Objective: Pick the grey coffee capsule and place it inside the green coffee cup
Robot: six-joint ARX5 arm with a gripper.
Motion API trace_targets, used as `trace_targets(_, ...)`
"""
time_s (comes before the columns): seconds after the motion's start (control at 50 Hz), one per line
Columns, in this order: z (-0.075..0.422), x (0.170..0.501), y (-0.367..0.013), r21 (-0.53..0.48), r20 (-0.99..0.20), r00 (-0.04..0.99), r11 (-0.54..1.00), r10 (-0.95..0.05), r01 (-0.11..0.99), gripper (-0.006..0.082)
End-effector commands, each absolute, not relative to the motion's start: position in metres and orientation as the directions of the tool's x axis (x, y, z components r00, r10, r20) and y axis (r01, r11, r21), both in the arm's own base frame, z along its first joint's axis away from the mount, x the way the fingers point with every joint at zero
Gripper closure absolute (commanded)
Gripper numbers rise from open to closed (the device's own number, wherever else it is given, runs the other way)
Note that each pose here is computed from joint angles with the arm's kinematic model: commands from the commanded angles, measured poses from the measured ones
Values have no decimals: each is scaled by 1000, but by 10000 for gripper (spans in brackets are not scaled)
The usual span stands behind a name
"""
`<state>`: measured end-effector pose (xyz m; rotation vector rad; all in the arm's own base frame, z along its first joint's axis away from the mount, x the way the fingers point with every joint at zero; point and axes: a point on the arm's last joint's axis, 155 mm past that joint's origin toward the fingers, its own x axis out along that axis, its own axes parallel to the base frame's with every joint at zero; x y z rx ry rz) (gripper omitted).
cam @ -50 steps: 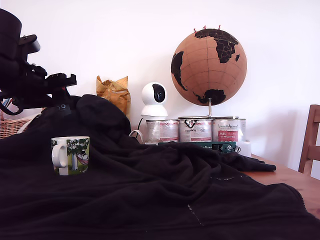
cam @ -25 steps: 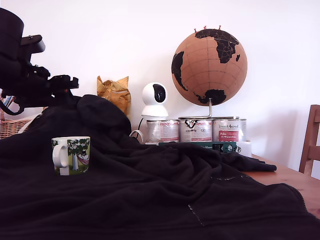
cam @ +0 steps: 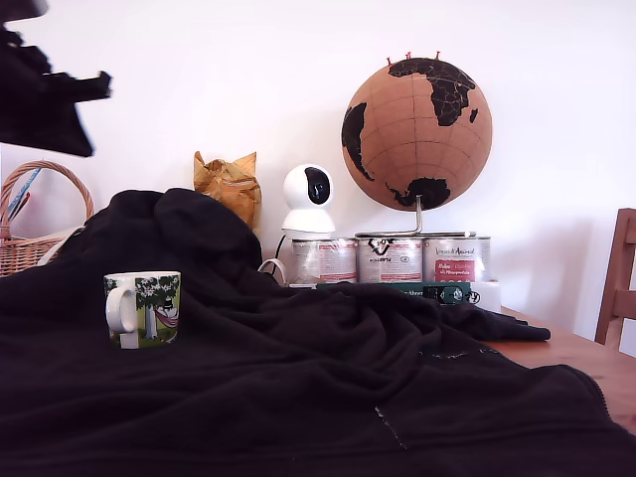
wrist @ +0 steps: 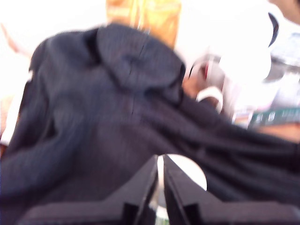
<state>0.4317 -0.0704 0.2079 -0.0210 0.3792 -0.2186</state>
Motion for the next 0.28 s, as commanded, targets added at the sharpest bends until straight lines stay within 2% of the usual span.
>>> trace_targets(0.0, 207, 424, -61, -57, -391, 900, 981, -194, 187, 787)
trace_targets(0.26, 211, 396, -43, -14, -449, 882, 989, -140, 150, 787)
